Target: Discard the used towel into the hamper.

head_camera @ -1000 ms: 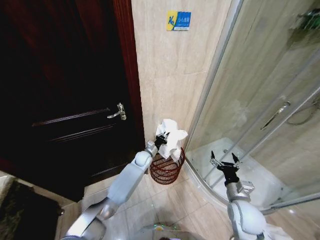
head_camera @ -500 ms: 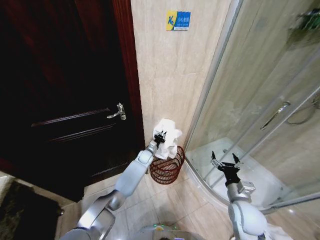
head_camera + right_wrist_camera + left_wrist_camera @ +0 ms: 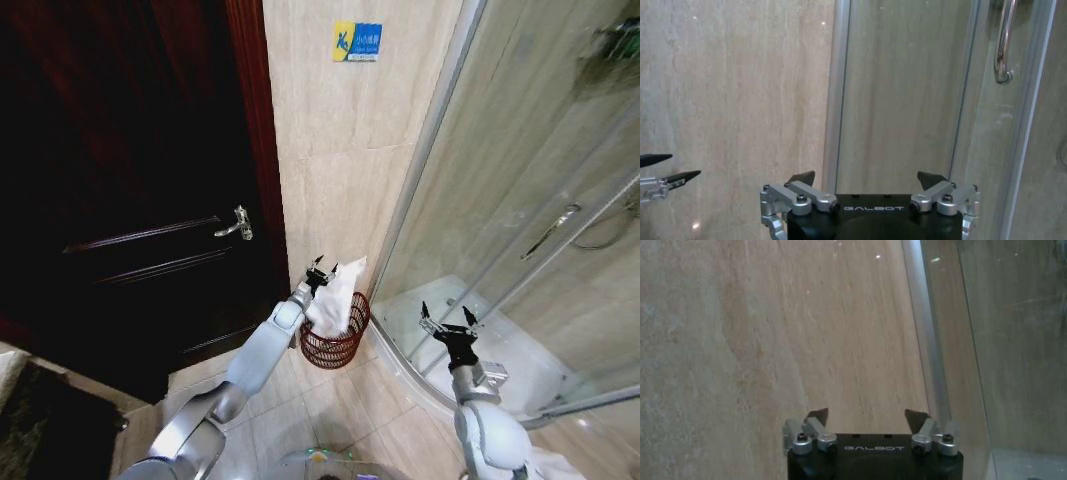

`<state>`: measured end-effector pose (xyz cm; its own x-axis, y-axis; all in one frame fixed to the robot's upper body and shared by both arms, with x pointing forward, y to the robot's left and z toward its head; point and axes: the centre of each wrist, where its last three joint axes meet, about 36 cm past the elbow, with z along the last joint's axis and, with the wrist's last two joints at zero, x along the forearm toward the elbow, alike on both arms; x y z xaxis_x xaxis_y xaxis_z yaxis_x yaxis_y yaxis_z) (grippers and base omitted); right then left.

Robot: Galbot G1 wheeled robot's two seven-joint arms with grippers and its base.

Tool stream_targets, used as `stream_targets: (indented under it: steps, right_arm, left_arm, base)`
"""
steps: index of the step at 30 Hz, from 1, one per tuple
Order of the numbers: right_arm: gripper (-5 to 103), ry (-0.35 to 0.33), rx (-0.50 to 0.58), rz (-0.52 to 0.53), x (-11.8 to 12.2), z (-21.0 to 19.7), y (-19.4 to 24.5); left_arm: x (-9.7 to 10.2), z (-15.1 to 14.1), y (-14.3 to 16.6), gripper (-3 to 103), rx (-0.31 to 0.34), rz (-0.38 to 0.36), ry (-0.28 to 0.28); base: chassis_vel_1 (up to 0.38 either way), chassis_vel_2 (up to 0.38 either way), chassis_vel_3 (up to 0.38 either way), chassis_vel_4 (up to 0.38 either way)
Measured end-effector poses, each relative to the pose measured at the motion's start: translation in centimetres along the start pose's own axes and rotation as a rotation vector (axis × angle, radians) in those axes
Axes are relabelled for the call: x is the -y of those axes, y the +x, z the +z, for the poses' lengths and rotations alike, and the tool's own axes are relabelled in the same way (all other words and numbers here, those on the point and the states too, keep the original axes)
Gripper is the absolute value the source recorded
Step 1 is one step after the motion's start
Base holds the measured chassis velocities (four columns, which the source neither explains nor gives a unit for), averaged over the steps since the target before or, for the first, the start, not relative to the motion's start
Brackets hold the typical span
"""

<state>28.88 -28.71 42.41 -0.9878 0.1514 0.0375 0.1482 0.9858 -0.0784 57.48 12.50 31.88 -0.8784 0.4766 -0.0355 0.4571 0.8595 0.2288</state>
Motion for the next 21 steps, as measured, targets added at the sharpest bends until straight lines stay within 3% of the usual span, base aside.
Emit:
stream_targets:
  steps: [6, 21]
  right_arm:
    - [100, 0.001, 0.002, -0.001, 0.0, -0.1, 0.2]
    - [100, -0.004, 0.005, -0.002, -0.2, -0.3, 0.3]
  left_arm:
    - [-0.1, 0.0, 0.2, 99, -0.001, 0.001, -0.002]
    - [0.0, 0.2, 3.3, 100, -0.039, 0.001, 0.038]
  base:
    - [0.000, 0.000, 0.000, 0.000]
    - [0.000, 0.000, 0.000, 0.000]
